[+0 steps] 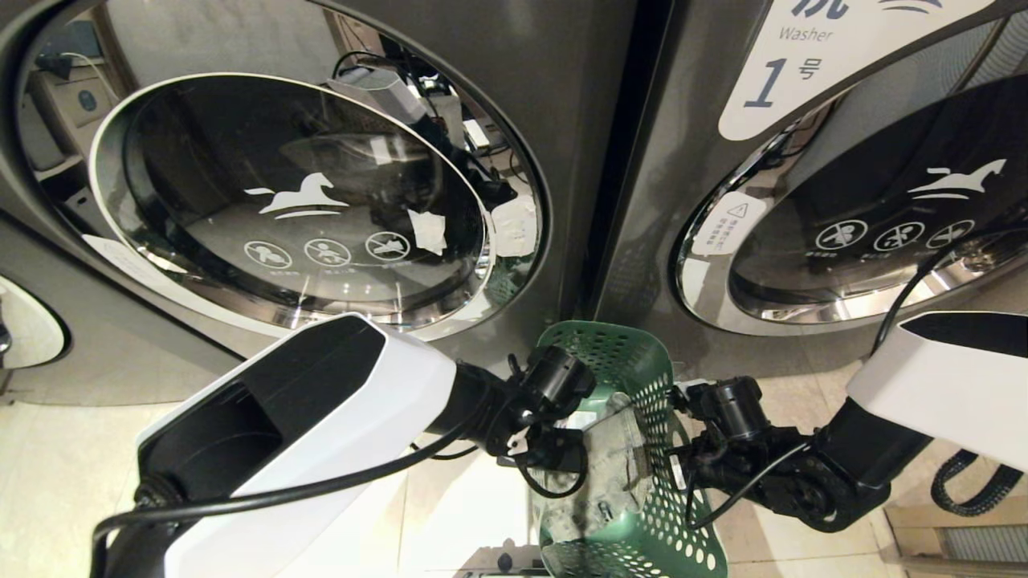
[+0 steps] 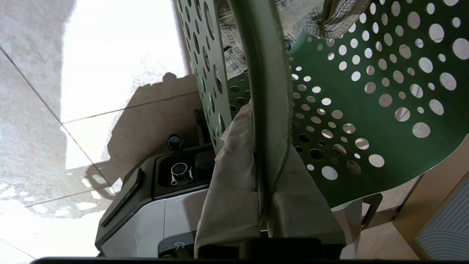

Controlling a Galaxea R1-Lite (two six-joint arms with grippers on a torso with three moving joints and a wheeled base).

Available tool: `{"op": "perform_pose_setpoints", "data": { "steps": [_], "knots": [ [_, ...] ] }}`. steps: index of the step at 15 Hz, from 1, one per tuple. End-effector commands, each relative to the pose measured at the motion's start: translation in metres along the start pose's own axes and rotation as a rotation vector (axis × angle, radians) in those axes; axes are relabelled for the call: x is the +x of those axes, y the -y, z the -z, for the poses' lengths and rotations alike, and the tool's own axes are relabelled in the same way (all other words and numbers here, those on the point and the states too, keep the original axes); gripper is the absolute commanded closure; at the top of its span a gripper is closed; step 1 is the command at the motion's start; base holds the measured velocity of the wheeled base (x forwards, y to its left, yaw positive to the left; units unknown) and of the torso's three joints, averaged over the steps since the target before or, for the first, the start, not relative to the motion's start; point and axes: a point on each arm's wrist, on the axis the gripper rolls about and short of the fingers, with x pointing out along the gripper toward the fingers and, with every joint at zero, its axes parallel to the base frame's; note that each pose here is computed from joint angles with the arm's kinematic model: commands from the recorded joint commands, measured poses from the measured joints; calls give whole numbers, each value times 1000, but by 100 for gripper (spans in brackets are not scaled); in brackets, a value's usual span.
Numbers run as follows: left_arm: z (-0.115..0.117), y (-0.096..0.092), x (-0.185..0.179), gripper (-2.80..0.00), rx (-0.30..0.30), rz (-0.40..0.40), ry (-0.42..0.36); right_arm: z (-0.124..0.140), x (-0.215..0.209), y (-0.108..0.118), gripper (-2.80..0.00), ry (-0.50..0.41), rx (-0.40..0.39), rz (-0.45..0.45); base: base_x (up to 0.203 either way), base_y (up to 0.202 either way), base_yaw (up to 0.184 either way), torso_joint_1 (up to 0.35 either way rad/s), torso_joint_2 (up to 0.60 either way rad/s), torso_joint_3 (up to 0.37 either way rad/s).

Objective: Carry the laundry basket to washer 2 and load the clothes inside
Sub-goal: Pick up the clothes basket and put it beside the washing machine

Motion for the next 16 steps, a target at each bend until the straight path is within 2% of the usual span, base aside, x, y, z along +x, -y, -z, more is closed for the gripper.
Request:
{"op": "perform_pose_setpoints", "data": {
  "steps": [1, 16],
  "knots": [
    [0, 0, -1, 0, -3, 0, 2, -2, -2, 0, 0, 10, -8, 0, 0, 0, 0, 0, 0, 0],
    [2, 1, -5, 0, 1, -35, 16, 0, -7, 1, 0, 9, -33, 3, 0, 0, 0, 0, 0, 0]
  ]
}}
